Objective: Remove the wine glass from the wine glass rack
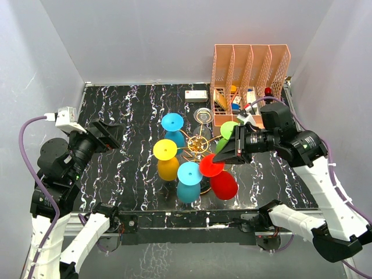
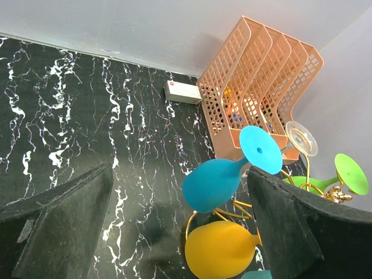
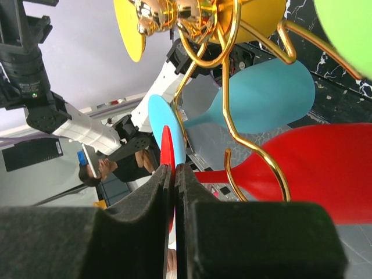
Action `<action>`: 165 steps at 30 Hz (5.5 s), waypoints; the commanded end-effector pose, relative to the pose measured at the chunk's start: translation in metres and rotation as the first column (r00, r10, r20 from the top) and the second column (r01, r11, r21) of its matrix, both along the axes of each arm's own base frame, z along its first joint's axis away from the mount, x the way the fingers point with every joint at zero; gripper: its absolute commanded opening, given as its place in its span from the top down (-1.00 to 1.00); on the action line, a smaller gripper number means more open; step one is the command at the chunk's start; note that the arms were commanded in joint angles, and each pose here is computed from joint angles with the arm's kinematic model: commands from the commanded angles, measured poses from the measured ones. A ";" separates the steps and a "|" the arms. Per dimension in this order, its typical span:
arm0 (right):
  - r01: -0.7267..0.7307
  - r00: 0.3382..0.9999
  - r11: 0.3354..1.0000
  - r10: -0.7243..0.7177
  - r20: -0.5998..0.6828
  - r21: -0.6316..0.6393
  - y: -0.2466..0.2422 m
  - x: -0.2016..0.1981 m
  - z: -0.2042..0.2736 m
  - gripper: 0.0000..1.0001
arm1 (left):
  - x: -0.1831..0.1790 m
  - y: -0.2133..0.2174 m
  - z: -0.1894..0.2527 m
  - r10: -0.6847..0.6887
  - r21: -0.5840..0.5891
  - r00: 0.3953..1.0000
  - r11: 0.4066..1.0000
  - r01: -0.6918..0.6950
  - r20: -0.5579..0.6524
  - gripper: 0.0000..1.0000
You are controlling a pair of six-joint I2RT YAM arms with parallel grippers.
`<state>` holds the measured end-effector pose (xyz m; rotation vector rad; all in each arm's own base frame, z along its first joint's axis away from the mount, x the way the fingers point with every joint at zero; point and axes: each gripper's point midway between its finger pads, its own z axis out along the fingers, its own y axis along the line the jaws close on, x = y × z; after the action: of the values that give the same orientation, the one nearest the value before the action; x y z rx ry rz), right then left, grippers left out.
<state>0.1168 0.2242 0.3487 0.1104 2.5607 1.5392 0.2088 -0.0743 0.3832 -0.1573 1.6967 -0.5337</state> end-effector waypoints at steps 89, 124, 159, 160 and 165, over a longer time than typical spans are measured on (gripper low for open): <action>-0.254 0.898 0.310 -0.276 0.343 0.916 0.026 0.046 0.225 0.79 | -0.096 -0.114 0.149 -0.707 -0.391 0.275 -0.002 0.921 0.651 0.83; 0.854 0.084 0.423 -0.688 0.721 0.304 -0.170 0.105 0.104 -0.96 | 0.002 0.016 -0.018 0.155 -0.012 0.924 0.985 -0.170 -0.349 1.00; 0.775 0.146 0.620 -0.368 0.918 0.125 -0.181 0.055 0.077 -0.97 | 0.162 0.092 -0.193 0.314 0.349 0.512 0.937 -0.030 -0.800 0.99; 0.770 0.142 0.624 -0.370 0.918 0.132 -0.182 0.053 0.080 -0.97 | 0.166 0.095 -0.193 0.318 0.350 0.515 0.936 -0.037 -0.796 0.99; 0.753 0.186 0.652 -0.349 0.918 0.095 -0.179 0.046 0.080 -0.97 | 0.182 0.106 -0.210 0.318 0.340 0.482 0.940 -0.044 -0.817 1.00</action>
<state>0.1606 0.0338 0.4219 0.2062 1.5083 0.4493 0.3792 0.0261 0.1668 -0.4682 2.7183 0.0394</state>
